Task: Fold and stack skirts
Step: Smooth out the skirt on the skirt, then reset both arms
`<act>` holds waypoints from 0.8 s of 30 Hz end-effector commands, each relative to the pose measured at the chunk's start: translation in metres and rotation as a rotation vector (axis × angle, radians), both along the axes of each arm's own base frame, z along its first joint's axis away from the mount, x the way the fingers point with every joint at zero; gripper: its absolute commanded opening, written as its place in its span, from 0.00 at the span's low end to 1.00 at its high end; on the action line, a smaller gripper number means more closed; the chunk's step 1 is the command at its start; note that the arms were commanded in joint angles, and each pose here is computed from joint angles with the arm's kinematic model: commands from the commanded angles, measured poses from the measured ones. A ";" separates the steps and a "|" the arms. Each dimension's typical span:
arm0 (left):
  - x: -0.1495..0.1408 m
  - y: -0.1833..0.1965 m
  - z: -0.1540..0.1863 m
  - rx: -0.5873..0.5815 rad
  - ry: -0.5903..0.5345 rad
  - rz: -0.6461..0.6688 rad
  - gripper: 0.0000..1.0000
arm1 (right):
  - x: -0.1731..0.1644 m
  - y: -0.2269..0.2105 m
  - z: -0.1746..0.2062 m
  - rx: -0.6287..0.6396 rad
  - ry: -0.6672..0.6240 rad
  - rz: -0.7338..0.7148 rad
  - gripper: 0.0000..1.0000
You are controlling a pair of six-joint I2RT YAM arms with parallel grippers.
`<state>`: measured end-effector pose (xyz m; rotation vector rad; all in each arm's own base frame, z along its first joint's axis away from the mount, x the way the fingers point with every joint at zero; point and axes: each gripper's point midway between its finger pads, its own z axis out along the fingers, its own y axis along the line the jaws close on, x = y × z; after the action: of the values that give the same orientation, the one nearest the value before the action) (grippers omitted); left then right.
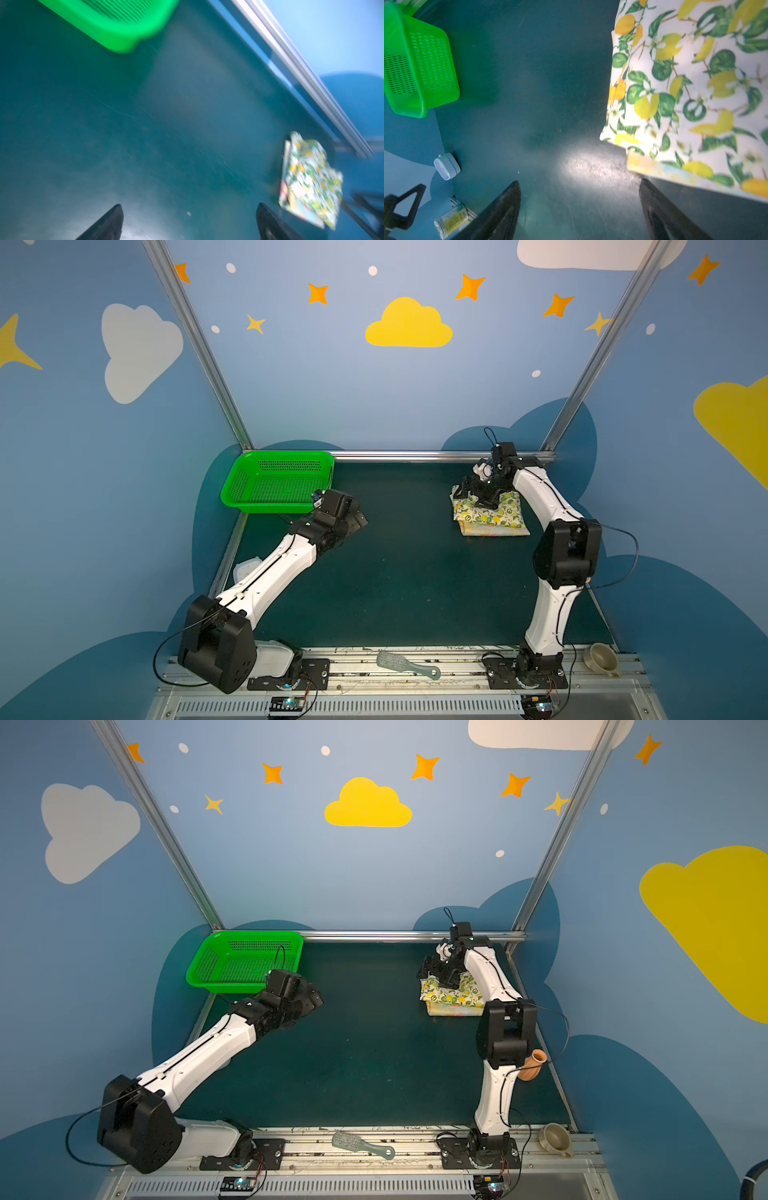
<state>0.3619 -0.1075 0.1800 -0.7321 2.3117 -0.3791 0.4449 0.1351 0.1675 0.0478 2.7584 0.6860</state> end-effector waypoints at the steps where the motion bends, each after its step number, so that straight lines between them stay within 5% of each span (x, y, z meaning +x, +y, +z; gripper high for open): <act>1: -0.010 0.052 -0.004 0.135 0.037 0.106 1.00 | -0.010 -0.019 -0.001 -0.088 -0.076 -0.045 0.89; 8: -0.020 0.117 0.002 0.323 -0.044 0.259 1.00 | -0.033 -0.064 -0.015 -0.249 -0.180 -0.148 0.89; 15: -0.018 0.141 -0.001 0.522 -0.161 0.246 1.00 | -0.039 -0.107 -0.045 -0.340 -0.233 -0.265 0.89; 24: -0.012 0.162 -0.043 0.591 -0.138 0.250 1.00 | -0.040 -0.128 -0.068 -0.469 -0.445 -0.269 0.89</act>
<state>0.3428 0.0494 0.1355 -0.6823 2.0642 0.3232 0.3841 0.0133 0.0731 0.1837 2.5272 0.0251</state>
